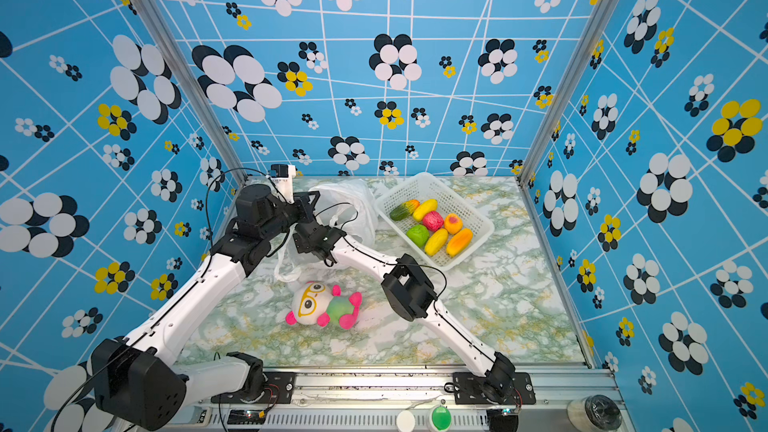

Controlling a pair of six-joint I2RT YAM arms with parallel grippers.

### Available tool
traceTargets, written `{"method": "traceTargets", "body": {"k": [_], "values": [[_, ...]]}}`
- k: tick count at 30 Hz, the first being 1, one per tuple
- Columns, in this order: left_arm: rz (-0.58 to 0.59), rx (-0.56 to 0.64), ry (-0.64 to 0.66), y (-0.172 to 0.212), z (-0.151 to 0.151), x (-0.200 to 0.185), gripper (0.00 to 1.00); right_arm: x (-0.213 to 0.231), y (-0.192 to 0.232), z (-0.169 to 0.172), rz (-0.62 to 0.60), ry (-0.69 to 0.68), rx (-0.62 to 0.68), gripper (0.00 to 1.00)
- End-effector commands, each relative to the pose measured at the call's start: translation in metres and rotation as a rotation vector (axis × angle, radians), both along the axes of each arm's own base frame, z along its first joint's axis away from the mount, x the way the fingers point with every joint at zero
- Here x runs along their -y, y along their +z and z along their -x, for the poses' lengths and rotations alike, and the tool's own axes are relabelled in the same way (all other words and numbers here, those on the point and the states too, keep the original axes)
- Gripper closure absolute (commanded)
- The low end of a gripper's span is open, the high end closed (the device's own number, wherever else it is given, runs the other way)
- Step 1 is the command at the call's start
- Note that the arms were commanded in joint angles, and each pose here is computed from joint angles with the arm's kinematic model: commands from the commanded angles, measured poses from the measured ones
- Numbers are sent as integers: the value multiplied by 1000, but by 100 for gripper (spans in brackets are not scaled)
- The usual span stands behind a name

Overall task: Untie the knot of the plastic bag and take out the fruit
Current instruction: 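Lower the right gripper onto the round yellow fruit and close it, then lift the round yellow fruit out of the bag over the basket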

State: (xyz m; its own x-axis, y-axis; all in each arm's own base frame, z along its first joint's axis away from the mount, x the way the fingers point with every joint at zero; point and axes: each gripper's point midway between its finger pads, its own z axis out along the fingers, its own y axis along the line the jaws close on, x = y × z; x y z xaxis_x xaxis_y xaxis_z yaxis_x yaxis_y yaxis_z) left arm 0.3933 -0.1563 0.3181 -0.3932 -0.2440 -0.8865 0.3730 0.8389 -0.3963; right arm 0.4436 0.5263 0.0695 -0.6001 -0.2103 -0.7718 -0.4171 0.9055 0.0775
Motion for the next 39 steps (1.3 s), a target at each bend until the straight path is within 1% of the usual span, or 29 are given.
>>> {"method": "traceTargets", "body": {"k": [1, 5, 14, 16, 21, 25, 30, 36, 37, 38, 39], "values": [[-2, 50, -54, 12, 9, 8, 100, 7, -26, -6, 5, -20, -73, 1], [16, 80, -102, 17, 15, 14, 100, 13, -34, -13, -13, -40, -103, 7], [14, 86, -65, 15, 13, 8, 100, 21, -28, -16, -5, -59, -88, 42], [12, 87, -53, 15, 13, 6, 100, 23, -23, -16, -5, -65, -81, 48], [3, 90, -32, 13, 10, 3, 100, 28, 1, -14, -15, -66, -38, 59], [-3, 91, 12, 8, 5, -4, 100, 35, 26, -4, -30, -61, 28, 63], [-4, 84, 36, 3, -2, -8, 100, 49, 52, 10, -113, -51, 96, 64], [3, 85, 53, 0, -4, -11, 100, 65, 72, 23, -159, -43, 139, 68], [2, 85, 60, 0, -4, -13, 100, 68, 73, 26, -167, -36, 145, 68], [4, 86, 63, 0, -4, -14, 100, 70, 85, 29, -193, -26, 162, 68], [6, 86, 67, 0, -3, -15, 100, 73, 84, 35, -201, -4, 165, 68]]}}
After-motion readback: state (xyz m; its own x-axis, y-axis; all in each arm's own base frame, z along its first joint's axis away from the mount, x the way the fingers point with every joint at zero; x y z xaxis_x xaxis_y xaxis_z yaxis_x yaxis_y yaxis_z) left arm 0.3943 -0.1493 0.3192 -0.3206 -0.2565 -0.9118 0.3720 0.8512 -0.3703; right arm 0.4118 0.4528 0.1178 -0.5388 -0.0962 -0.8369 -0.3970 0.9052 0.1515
